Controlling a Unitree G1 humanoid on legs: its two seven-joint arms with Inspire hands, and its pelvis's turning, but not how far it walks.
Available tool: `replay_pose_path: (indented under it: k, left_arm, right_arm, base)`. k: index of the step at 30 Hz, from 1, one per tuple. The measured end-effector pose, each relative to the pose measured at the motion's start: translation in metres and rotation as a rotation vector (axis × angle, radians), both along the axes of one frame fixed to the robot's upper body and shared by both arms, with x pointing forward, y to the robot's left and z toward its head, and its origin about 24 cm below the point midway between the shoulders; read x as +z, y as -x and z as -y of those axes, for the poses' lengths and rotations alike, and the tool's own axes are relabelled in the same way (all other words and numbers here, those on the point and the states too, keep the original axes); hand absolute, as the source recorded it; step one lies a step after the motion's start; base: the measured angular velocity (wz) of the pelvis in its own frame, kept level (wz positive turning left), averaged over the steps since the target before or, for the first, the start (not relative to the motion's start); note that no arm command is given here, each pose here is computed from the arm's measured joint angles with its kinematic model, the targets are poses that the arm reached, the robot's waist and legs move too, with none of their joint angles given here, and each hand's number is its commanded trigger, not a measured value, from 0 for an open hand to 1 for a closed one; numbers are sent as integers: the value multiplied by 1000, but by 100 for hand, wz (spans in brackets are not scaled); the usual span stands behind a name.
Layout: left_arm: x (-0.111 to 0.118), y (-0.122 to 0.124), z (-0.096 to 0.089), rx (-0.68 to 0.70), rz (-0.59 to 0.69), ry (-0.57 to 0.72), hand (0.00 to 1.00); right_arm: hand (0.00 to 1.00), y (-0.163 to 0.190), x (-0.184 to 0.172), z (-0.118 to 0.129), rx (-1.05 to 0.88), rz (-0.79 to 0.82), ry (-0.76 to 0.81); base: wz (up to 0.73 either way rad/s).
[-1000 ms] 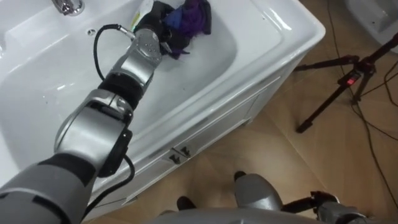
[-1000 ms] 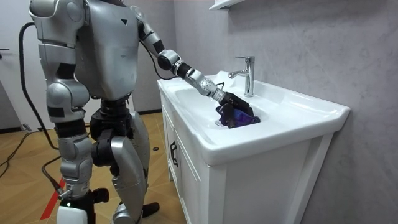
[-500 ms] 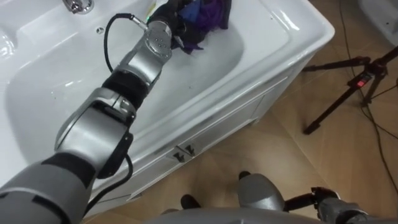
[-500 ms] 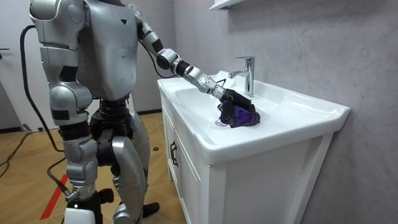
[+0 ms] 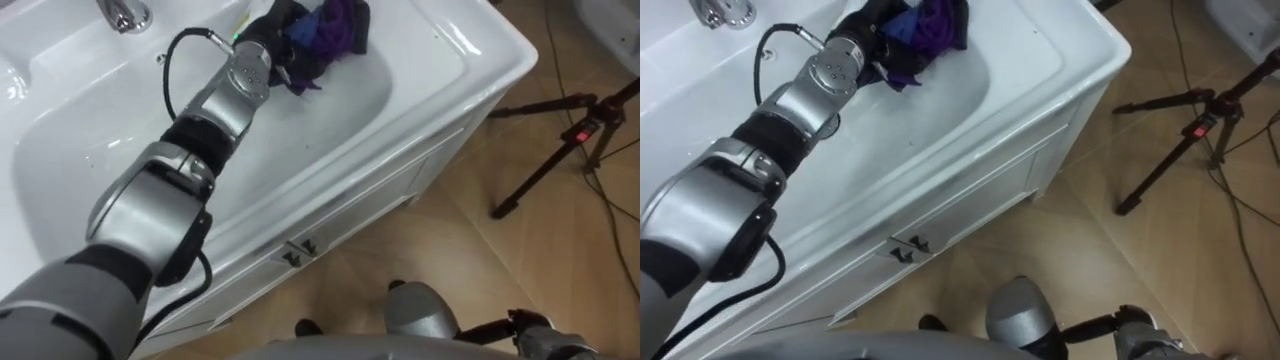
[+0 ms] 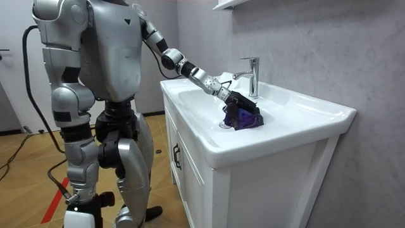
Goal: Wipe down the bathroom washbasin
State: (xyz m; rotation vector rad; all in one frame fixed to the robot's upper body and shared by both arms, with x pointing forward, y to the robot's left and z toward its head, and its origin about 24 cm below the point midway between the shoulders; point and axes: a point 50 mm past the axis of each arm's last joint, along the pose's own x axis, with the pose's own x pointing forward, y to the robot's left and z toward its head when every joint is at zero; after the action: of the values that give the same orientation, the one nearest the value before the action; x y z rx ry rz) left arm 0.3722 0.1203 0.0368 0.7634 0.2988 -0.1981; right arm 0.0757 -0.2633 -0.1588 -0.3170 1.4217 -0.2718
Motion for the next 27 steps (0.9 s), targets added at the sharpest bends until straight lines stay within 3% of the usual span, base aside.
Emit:
replay_pose_path:
  k: [10, 27]
  left_arm:
    - [-27, 15, -24, 42, -68, -51, 100]
    - [-48, 32, -76, 94, -206, -347, 100]
  right_arm:
    - [0, -3, 1, 0, -1, 8, 6]
    - [0, -16, 4, 1, -90, 111, -8]
  base:
    - [-2]
    - [1]
